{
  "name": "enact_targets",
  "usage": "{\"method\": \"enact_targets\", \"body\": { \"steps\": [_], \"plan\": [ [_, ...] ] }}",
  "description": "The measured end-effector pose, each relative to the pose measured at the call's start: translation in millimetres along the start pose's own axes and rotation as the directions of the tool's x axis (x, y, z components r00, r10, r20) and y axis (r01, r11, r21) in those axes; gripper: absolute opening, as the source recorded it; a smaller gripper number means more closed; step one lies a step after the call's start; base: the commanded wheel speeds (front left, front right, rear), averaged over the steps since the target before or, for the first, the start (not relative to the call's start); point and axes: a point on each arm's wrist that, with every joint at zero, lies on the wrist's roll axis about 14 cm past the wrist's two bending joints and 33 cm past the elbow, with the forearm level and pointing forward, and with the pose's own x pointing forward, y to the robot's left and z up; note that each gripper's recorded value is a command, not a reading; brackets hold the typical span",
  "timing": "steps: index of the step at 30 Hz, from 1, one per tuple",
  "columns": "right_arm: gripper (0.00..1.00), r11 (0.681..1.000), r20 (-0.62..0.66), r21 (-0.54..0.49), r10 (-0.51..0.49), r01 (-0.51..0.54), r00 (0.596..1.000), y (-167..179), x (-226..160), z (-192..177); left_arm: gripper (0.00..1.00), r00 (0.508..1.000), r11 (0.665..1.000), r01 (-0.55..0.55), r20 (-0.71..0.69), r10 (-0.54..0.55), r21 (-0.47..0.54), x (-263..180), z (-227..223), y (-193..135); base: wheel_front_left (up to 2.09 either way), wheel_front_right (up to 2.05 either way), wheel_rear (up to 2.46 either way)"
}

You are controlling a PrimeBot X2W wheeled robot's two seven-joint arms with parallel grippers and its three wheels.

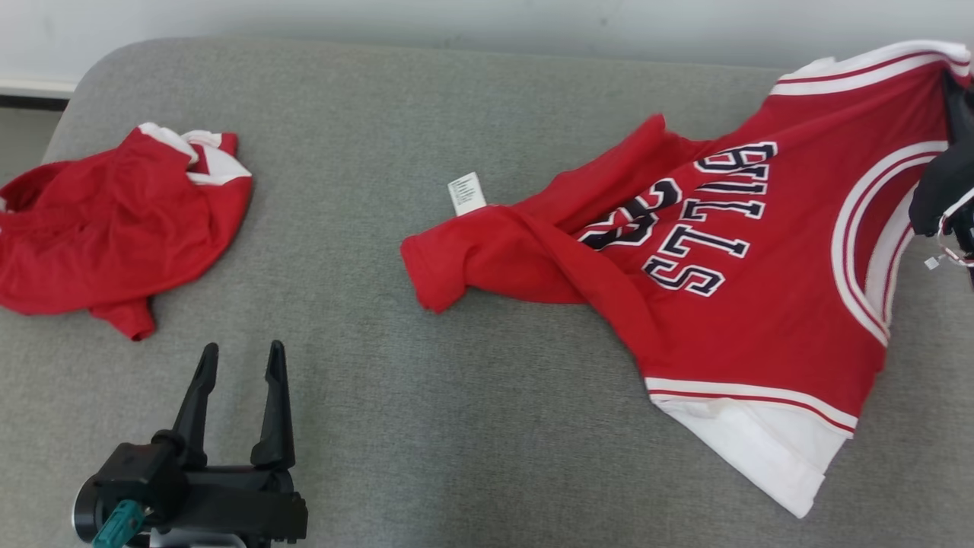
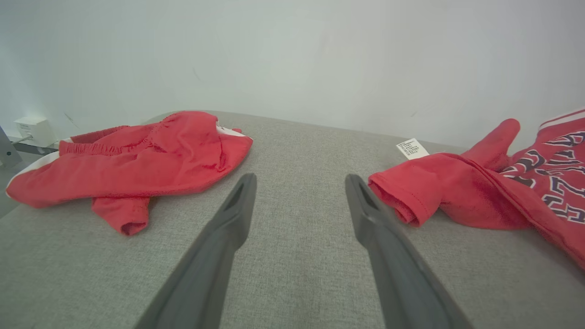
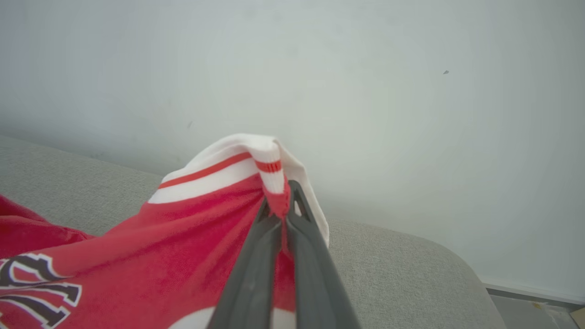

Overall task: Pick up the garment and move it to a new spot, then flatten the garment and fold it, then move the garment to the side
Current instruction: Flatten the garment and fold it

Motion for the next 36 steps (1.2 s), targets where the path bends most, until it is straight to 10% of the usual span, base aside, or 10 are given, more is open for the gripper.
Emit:
{"method": "enact_targets", "body": {
  "steps": [2,3,4,36],
  "plan": [
    [0.07,1.0,-0.019,0.001,-0.001,0.001,1.0,2,4,-4,1.0,1.0,1.0,-0.004,-0.002,0.004,0.001,0,0,1,0.0,0.0,0.0],
    [0.68,1.0,-0.034,0.004,0.001,-0.001,0.999,4,6,-8,1.0,1.0,1.0,-0.009,-0.004,0.009,0.0,-1,-1,2,0.0,0.0,0.0],
    [1.0,1.0,-0.047,0.01,0.003,-0.003,0.999,6,6,-13,1.0,1.0,1.0,-0.014,-0.006,0.014,-0.002,-1,-1,4,0.0,0.0,0.0],
    [1.0,0.974,0.224,0.224,-0.016,-0.036,0.974,45,-148,-17,1.0,0.995,0.997,0.079,0.054,-0.079,0.008,-13,19,-22,0.0,0.0,0.0]
  ]
}}
